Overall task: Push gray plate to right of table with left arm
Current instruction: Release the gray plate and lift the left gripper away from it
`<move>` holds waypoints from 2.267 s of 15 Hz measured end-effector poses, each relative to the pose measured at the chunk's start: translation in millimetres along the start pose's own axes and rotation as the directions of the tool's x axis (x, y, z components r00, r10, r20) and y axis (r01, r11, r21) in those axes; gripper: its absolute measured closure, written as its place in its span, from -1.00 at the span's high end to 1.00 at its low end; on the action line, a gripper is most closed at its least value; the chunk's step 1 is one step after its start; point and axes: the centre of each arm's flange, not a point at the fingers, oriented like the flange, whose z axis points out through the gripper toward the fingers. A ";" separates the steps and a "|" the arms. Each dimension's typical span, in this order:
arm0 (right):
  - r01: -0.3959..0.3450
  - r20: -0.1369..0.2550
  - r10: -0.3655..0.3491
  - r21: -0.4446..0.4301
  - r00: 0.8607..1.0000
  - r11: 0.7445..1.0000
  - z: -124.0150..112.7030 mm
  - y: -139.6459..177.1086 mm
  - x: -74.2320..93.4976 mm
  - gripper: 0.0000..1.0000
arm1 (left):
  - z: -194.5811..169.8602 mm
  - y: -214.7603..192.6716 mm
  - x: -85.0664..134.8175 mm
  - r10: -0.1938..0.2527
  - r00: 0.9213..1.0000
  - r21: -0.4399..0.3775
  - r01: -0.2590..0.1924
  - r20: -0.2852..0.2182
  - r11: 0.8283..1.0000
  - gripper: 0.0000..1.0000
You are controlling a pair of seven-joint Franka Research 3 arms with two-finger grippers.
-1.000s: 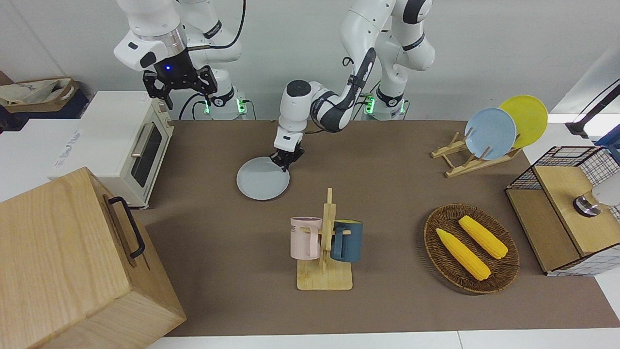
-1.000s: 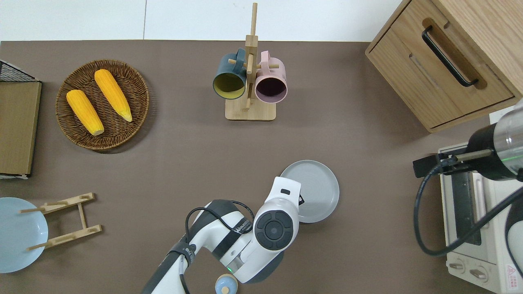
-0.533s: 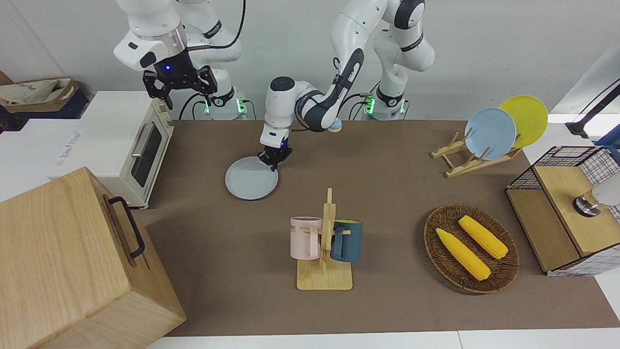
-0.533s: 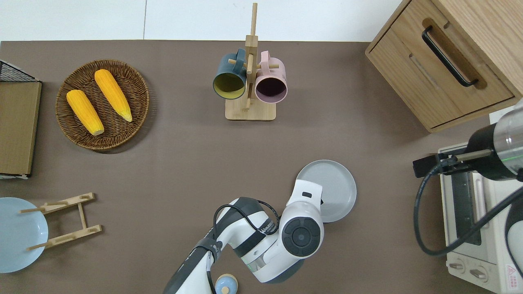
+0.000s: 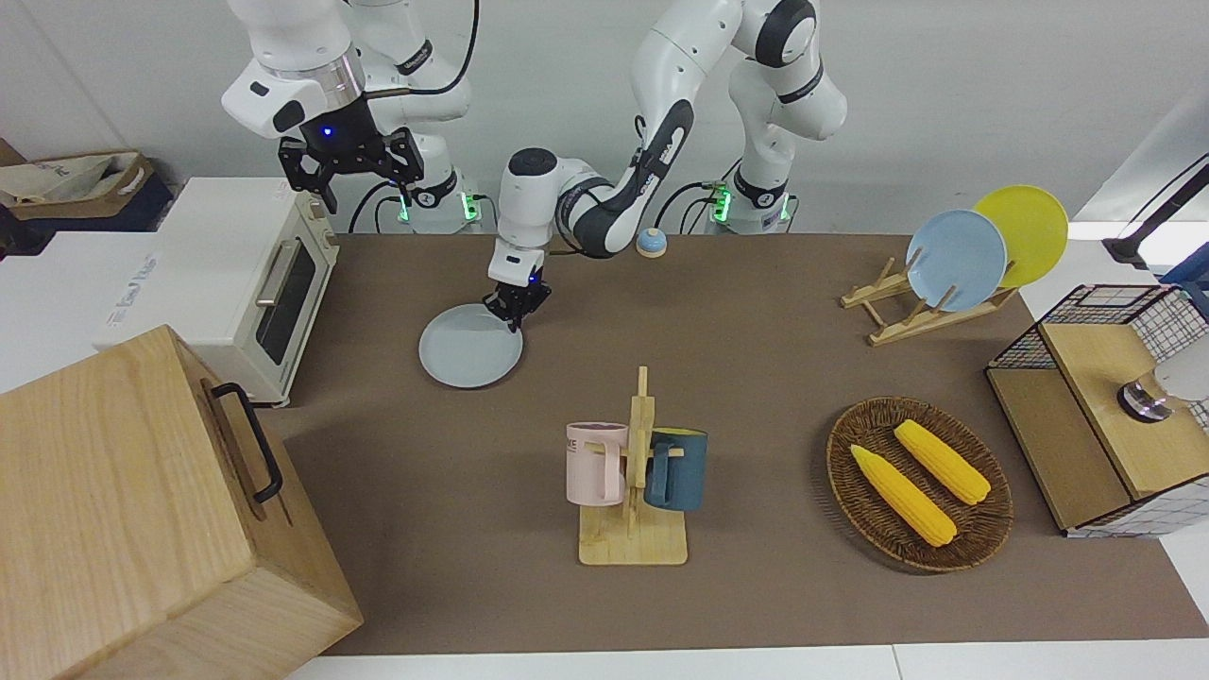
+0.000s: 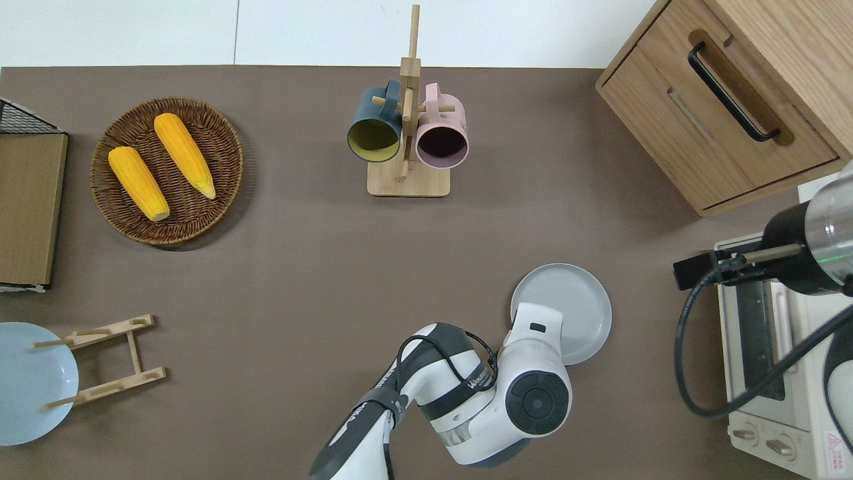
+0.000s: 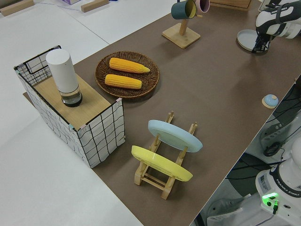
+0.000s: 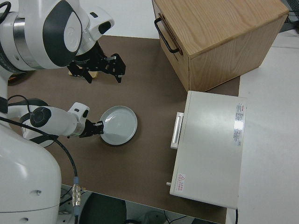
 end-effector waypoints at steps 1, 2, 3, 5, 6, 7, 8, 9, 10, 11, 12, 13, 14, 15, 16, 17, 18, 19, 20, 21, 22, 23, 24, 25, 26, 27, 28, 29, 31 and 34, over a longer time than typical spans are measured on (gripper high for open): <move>0.000 0.000 0.000 0.000 1.000 1.000 0.0 0.0 0.0 0.97 | 0.2 1.6 -1.3 0.000 1.000 -0.002 0.000 0.001 1.000 -0.93; 0.000 0.000 0.000 0.000 1.000 1.000 0.0 0.0 0.0 0.97 | 0.7 3.6 -3.0 -0.003 1.000 -0.005 0.003 0.002 1.000 -0.93; 0.000 0.000 0.000 0.000 1.000 1.000 0.0 0.0 0.0 0.97 | 1.2 6.2 -5.2 -0.009 1.000 -0.008 0.009 0.003 1.000 -0.93; 0.000 0.000 0.000 0.000 1.000 1.000 0.0 0.0 0.0 0.97 | 3.1 13.6 -10.9 -0.024 1.000 -0.017 0.025 0.008 1.000 -0.93; 0.000 0.000 0.000 0.000 1.000 1.000 0.0 0.0 0.0 0.97 | 4.1 16.7 -12.9 -0.028 1.000 -0.020 0.028 0.009 0.999 -0.93; 0.000 0.000 0.000 0.000 1.000 1.000 0.0 0.0 0.0 0.97 | 4.7 18.4 -13.7 -0.030 1.000 -0.021 0.030 0.010 0.999 -0.93; 0.000 0.000 0.000 0.000 1.000 1.000 0.0 0.0 0.0 0.97 | 4.8 19.6 -14.1 -0.031 0.999 -0.021 0.031 0.011 0.999 -0.93; 0.000 0.000 0.000 0.000 1.000 1.000 0.0 0.0 0.0 0.97 | 5.9 19.8 -14.5 -0.031 0.999 -0.019 0.031 0.011 0.999 -0.88; 0.000 0.000 0.000 0.000 1.000 1.000 0.0 0.0 0.0 0.97 | 7.5 20.6 -14.9 -0.031 0.999 -0.020 0.031 0.011 0.999 -0.86; 0.000 0.000 0.000 0.000 1.000 1.000 0.0 0.0 0.0 0.97 | 8.1 21.0 -14.9 -0.031 0.999 -0.018 0.031 0.011 0.999 -0.84; 0.000 0.000 0.000 0.000 1.000 1.000 0.0 0.0 0.0 0.97 | 9.4 21.7 -14.8 -0.032 0.999 -0.019 0.032 0.012 0.999 -0.71; 0.000 0.000 0.000 0.000 1.000 1.000 0.0 0.0 0.0 0.97 | 9.4 22.5 -14.4 -0.033 0.999 -0.018 0.033 0.012 0.999 -0.68; 0.000 0.000 0.000 0.000 1.000 1.000 0.0 0.0 0.0 0.97 | 9.4 23.2 -13.9 -0.034 0.999 -0.018 0.035 0.012 0.999 -0.67; 0.000 0.000 0.000 0.000 1.000 1.000 0.0 0.0 0.0 0.97 | 9.2 25.8 -11.7 -0.041 0.999 -0.022 0.041 0.011 0.999 -0.42; 0.000 0.000 0.000 0.000 1.000 1.000 0.0 0.0 0.0 0.97 | 8.8 27.8 -8.4 -0.047 0.999 -0.019 0.047 0.008 0.999 -0.28; 0.000 0.000 0.000 0.000 1.000 1.000 0.0 0.0 0.0 0.97 | 7.4 29.9 -1.5 -0.056 0.998 -0.005 0.056 0.002 0.998 -0.07; 0.000 0.000 0.000 0.000 1.000 1.000 0.0 0.0 0.0 0.97 | 3.8 31.9 7.9 -0.068 0.998 0.010 0.068 -0.006 0.998 0.13; 0.000 0.000 0.000 0.000 1.000 1.000 0.0 0.0 0.0 0.97 | -1.9 34.9 17.4 -0.081 0.997 0.022 0.081 -0.012 0.996 0.34; 0.000 0.000 0.000 0.000 1.000 1.000 0.0 0.0 0.0 0.97 | -9.5 38.9 27.3 -0.094 0.995 0.032 0.094 -0.018 0.995 0.55; 0.000 0.000 0.000 0.000 1.000 1.000 0.0 0.0 0.0 0.97 | -16.7 42.3 34.2 -0.101 0.995 0.037 0.102 -0.023 0.994 0.71; 0.000 0.000 0.000 0.000 1.000 1.000 0.0 0.0 0.0 0.97 | -24.7 46.0 40.0 -0.109 0.994 0.036 0.110 -0.027 0.993 0.91; 0.000 0.000 0.000 0.000 1.000 1.000 0.0 0.0 0.0 0.97 | -34.8 49.5 46.7 -0.117 0.993 0.027 0.118 -0.032 0.993 0.99; 0.000 0.000 0.000 0.000 1.000 1.000 0.0 0.0 0.0 0.97 | -43.4 51.1 53.6 -0.125 0.992 0.019 0.125 -0.037 0.992 0.99; 0.000 0.000 0.000 0.000 1.000 1.000 0.0 0.0 0.0 0.97 | -53.6 51.5 63.9 -0.128 0.991 0.013 0.129 -0.044 0.992 0.99; 0.000 0.000 0.000 0.000 1.000 1.000 0.0 0.0 0.0 0.97 | -65.2 49.0 79.5 -0.125 0.991 0.018 0.126 -0.054 0.992 0.99; 0.000 0.000 0.000 0.000 1.000 1.000 0.0 0.0 0.0 0.97 | -77.2 42.3 99.9 -0.112 0.992 0.044 0.115 -0.064 0.992 0.99; 0.000 0.000 0.000 0.000 1.000 1.000 0.0 0.0 0.0 0.97 | -87.2 35.9 116.3 -0.096 0.993 0.075 0.101 -0.070 0.992 0.99; 0.000 0.000 0.000 0.000 1.000 1.000 0.0 0.0 0.0 0.97 | -100.4 29.8 132.8 -0.077 0.994 0.106 0.084 -0.073 0.991 0.99; 0.000 0.000 0.000 0.000 1.000 1.000 0.0 0.0 0.0 0.97 | -127.3 19.3 159.2 -0.041 0.997 0.167 0.052 -0.071 0.985 0.99; 0.000 0.000 0.000 0.000 1.000 1.000 0.0 0.0 0.0 0.97 | -169.3 -0.9 199.6 0.016 0.999 0.237 -0.003 -0.051 0.971 0.99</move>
